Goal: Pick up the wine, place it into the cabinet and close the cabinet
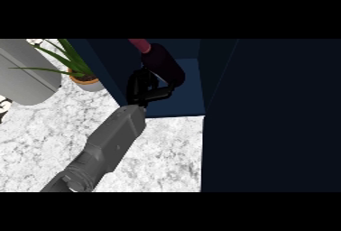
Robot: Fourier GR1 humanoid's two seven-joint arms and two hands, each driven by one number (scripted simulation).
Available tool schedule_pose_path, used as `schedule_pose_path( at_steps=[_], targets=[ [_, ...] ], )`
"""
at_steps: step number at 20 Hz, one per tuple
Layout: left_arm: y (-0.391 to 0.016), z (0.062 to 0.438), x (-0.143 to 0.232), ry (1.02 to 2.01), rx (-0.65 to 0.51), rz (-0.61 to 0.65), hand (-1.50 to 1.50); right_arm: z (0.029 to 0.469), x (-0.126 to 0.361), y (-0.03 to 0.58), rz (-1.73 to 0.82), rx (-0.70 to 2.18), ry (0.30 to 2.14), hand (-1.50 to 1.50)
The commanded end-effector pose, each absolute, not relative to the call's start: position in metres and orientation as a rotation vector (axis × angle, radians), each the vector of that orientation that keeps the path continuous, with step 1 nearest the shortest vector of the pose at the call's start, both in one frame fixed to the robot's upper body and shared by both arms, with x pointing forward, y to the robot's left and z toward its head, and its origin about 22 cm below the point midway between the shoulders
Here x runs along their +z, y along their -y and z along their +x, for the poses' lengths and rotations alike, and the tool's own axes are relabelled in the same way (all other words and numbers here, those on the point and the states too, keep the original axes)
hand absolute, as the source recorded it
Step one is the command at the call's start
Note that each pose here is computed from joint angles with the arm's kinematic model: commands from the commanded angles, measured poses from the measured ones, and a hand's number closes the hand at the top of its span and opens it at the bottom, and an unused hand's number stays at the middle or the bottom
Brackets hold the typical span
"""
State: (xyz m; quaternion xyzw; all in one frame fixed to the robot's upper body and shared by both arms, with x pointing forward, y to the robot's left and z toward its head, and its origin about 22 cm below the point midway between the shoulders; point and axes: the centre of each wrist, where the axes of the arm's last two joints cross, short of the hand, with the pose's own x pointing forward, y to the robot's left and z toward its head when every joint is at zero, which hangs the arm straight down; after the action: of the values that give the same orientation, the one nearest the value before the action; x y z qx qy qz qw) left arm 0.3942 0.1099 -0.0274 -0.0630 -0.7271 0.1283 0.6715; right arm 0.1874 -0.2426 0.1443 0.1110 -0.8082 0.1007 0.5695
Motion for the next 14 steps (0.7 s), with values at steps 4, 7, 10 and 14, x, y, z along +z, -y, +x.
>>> schedule_pose_path(
  at_steps=[4,7,10,14],
  targets=[
    [-0.119,0.389,-0.039,1.724,0.374,-0.103,1.5,0.179,0.15,0.242,0.241,0.254,1.899,-1.5],
    [-0.127,0.388,-0.043,1.767,0.38,-0.092,-1.5,0.184,0.136,0.247,0.247,0.26,1.903,-1.5],
    [-0.144,0.403,-0.024,1.825,0.345,-0.118,-1.5,0.187,0.135,0.244,0.221,0.253,1.906,-1.5],
    [-0.121,0.396,-0.026,1.859,0.332,-0.14,-1.5,0.186,0.149,0.253,0.211,0.255,1.906,-1.5]
  ],
)
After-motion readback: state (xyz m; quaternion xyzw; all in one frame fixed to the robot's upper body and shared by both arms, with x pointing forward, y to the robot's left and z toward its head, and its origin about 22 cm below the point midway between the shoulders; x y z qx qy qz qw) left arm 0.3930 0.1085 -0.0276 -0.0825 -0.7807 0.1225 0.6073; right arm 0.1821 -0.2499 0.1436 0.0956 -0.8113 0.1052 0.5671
